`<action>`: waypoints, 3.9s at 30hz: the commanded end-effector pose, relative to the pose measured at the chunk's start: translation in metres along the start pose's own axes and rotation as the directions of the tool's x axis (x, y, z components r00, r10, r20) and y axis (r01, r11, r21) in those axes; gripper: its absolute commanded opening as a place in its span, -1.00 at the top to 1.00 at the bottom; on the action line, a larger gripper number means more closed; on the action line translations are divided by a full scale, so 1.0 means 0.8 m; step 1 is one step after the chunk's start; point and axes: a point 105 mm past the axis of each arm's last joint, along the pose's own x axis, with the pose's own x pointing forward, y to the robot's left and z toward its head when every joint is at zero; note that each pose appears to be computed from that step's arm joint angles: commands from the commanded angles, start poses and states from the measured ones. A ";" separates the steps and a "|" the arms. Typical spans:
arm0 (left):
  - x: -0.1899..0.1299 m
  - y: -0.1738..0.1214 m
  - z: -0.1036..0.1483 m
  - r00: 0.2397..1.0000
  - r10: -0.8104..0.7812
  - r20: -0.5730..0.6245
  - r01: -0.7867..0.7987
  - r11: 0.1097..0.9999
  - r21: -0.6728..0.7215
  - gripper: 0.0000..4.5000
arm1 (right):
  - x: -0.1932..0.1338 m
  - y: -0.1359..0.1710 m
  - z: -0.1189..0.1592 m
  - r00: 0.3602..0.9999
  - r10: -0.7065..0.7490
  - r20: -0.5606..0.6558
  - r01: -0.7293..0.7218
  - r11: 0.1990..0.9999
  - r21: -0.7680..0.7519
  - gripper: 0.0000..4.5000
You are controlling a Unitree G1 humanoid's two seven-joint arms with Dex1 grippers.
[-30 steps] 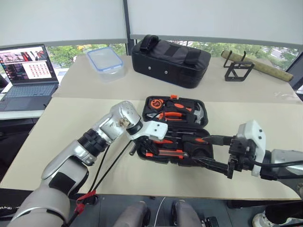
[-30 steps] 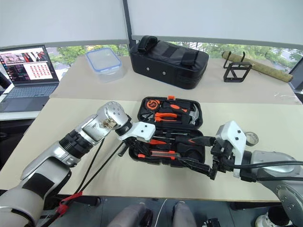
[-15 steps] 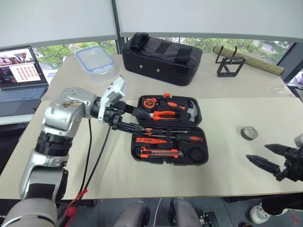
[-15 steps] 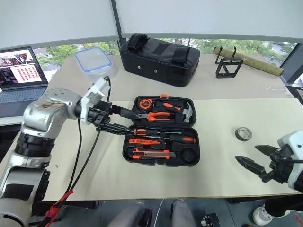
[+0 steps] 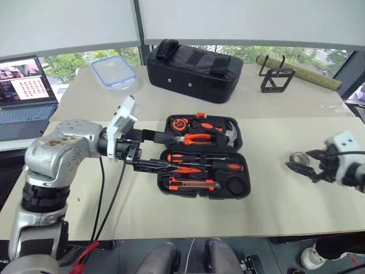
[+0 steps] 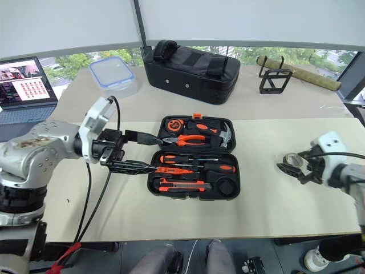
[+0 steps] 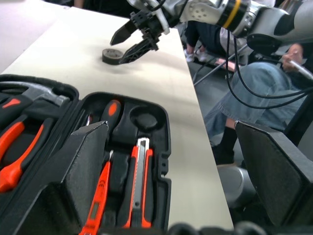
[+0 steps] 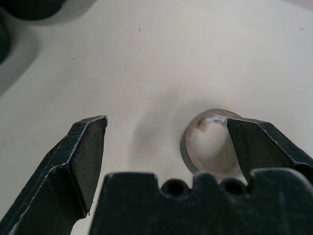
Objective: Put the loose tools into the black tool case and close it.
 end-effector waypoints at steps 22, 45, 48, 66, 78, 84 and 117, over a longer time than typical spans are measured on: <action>-0.001 -0.001 -0.026 0.991 0.029 -0.131 -0.013 0.993 0.116 -1.00 | -0.029 0.201 0.113 0.783 0.599 0.166 -0.560 0.795 -0.233 0.98; -0.008 0.012 -0.032 0.986 0.062 -0.157 -0.041 0.990 0.135 -1.00 | -0.034 0.232 0.035 0.781 0.604 -0.162 -0.604 0.663 -0.442 -0.25; -0.010 0.015 -0.033 0.985 0.075 -0.158 -0.055 0.990 0.133 -1.00 | -0.048 0.229 0.044 0.776 0.612 -0.151 -0.607 0.662 -0.440 -0.68; -0.044 0.104 -0.128 0.869 0.395 -0.298 -0.375 0.919 0.123 0.49 | -0.009 0.106 0.069 0.951 0.307 0.046 -0.288 0.927 -0.239 0.42; 0.024 0.068 -0.140 0.953 0.193 -0.234 -0.183 0.981 0.065 1.00 | 0.022 0.144 0.065 0.897 0.442 0.002 -0.392 0.796 -0.461 0.96; 0.020 0.015 -0.160 0.941 0.054 -0.335 -0.031 0.997 0.074 1.00 | 0.002 0.166 0.068 0.858 0.513 0.030 -0.436 0.757 -0.486 0.96; -0.007 0.165 -0.105 0.841 0.492 -0.225 -0.524 0.639 -0.563 -0.75 | 0.082 0.094 0.141 0.968 0.197 0.152 -0.230 0.944 0.237 -0.54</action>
